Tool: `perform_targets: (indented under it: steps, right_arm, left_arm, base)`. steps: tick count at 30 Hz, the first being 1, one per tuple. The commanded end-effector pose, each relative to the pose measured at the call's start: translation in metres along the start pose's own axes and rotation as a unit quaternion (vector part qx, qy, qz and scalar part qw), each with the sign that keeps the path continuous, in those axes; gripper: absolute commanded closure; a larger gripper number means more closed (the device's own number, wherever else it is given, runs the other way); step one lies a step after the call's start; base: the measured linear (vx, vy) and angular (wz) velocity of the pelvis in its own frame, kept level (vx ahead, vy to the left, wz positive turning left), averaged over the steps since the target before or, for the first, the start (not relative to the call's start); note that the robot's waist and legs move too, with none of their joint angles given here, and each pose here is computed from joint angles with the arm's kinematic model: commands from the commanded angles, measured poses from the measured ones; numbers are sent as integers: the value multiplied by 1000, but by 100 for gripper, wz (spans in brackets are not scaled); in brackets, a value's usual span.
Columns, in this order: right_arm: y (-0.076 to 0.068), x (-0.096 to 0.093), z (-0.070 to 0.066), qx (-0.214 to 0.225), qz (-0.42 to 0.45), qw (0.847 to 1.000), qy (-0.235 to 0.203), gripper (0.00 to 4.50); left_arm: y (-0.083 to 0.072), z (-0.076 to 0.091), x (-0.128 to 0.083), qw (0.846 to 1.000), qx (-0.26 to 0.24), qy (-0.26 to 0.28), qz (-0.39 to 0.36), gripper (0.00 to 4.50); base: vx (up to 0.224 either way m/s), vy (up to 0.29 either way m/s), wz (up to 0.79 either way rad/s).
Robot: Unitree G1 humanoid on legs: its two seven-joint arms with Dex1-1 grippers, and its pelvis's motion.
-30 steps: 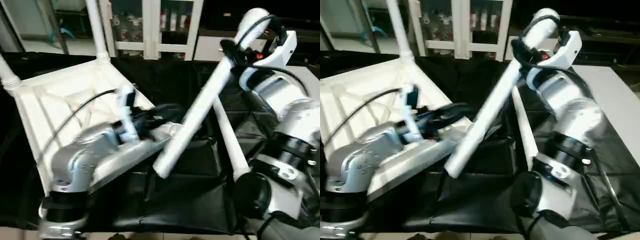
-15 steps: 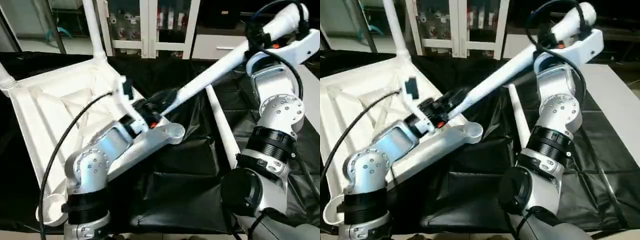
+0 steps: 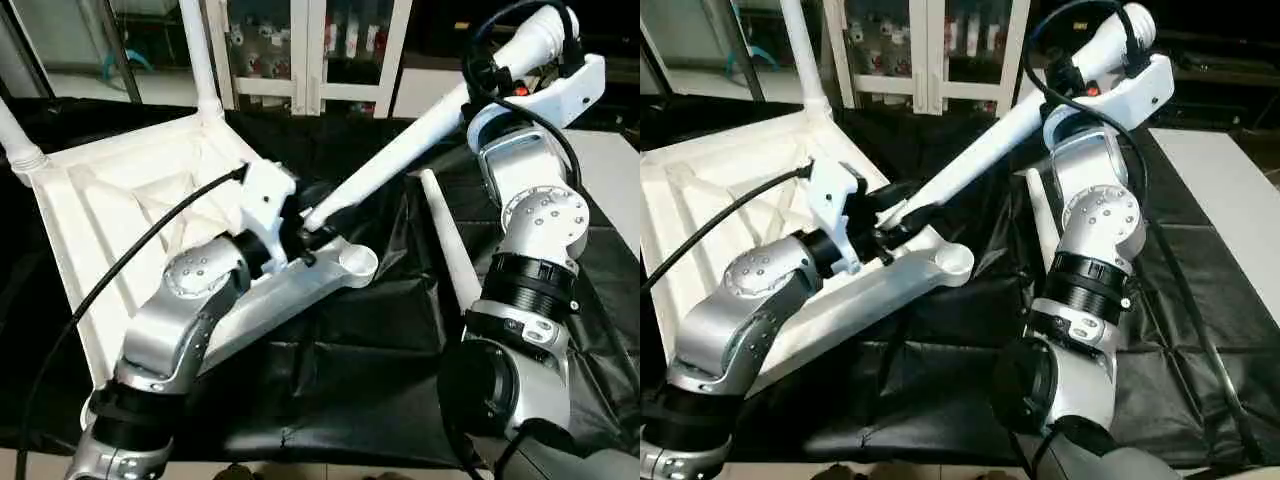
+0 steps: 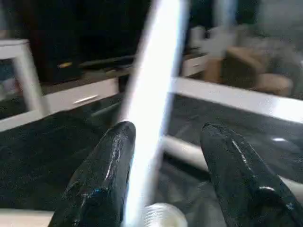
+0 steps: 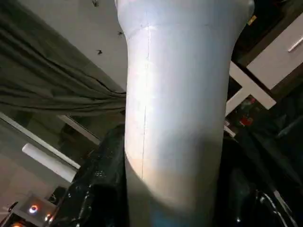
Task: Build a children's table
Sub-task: Pick table leg
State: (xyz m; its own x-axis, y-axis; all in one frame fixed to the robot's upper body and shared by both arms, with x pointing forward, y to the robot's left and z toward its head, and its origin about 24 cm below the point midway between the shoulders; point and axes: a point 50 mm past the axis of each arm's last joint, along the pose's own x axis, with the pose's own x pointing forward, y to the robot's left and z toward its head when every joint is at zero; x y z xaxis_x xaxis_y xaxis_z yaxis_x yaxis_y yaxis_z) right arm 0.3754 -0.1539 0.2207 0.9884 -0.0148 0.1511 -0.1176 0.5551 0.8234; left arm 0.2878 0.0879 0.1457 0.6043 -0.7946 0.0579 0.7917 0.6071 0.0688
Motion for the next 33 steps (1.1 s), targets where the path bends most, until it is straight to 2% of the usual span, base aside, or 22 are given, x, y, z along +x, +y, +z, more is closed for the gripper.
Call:
perform_targets:
  steps: [1,3,5,8,10,13,16,17,22,23,25,29,31,33]
  right_arm:
    - [-2,-1,-4,4,-6,1000,9,266]
    - [-2,-2,-5,3,-5,1000,11,266]
    - [-1,-3,-5,3,-4,1000,11,266]
    - [0,-4,-5,4,-3,1000,11,266]
    - [0,-4,-4,4,-3,1000,11,266]
    - [0,-4,-4,4,-3,1000,12,266]
    - [0,-4,-4,4,-3,1000,13,266]
    - [0,-4,-5,4,-2,1000,16,266]
    - [0,-4,-5,3,-3,1000,18,266]
    - [0,-4,-5,4,-4,1000,18,266]
    - [0,-4,-5,9,-5,1000,18,266]
    - [0,-4,-5,9,-5,1000,18,266]
    - [0,-4,-4,11,-5,1000,18,266]
    - [0,-5,-4,12,-5,1000,18,266]
  left_arm:
    - [-9,5,2,999,14,2,-48,186]
    - [-10,-3,1,997,33,31,-64,186]
    - [1,-15,0,994,85,67,-29,186]
    - [17,-22,-3,986,136,93,27,186]
    - [26,-19,-5,982,153,89,61,186]
    - [32,-13,-7,982,154,74,83,186]
    - [32,-13,-8,981,160,77,81,186]
    - [31,-12,-8,979,175,65,81,186]
    - [27,-7,-8,980,185,27,75,186]
    - [27,-9,-9,979,187,35,75,186]
    - [32,-23,-12,971,212,86,75,186]
    - [36,-34,-16,964,225,122,76,186]
    - [42,-45,-22,953,241,162,82,186]
    - [44,-47,-23,950,247,169,87,186]
  base:
    - [0,0,0]
    - [0,0,0]
    - [0,0,0]
    - [0,0,0]
    - [0,0,0]
    - [0,0,0]
    - [0,0,0]
    - [0,0,0]
    - [0,0,0]
    - [0,0,0]
    - [0,0,0]
    - [0,0,0]
    - [0,0,0]
    - [0,0,0]
